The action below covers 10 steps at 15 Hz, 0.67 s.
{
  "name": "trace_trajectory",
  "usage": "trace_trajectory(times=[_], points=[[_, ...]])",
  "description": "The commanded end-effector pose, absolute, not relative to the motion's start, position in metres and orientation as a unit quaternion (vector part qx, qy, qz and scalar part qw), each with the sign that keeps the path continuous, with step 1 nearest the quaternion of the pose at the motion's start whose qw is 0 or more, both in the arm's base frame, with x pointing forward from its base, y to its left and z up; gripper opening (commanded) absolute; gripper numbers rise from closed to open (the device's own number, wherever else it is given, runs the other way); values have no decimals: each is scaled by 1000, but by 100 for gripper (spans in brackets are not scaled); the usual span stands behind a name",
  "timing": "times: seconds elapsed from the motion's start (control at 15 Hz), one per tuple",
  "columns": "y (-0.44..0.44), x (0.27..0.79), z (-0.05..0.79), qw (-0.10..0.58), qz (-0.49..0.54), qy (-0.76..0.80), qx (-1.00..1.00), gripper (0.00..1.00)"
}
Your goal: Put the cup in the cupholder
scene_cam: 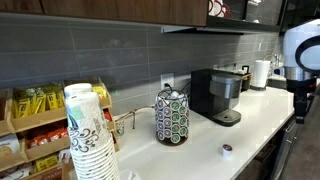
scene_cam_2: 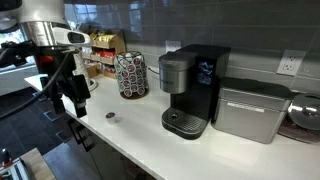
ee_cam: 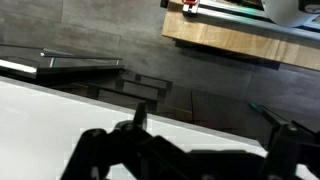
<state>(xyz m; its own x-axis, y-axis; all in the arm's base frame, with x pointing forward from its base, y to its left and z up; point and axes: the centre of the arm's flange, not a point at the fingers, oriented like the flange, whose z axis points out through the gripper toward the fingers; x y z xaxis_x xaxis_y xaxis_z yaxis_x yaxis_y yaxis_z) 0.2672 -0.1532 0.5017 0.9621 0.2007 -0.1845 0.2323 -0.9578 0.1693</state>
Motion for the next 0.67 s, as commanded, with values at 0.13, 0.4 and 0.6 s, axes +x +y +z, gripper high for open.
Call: trace_trajectory(times=[0.13, 0.4, 0.6], points=[[-153, 267, 502, 95, -83, 110, 986, 100], [-142, 278, 495, 87, -61, 130, 986, 100], [-106, 310, 474, 74, -18, 150, 986, 100]])
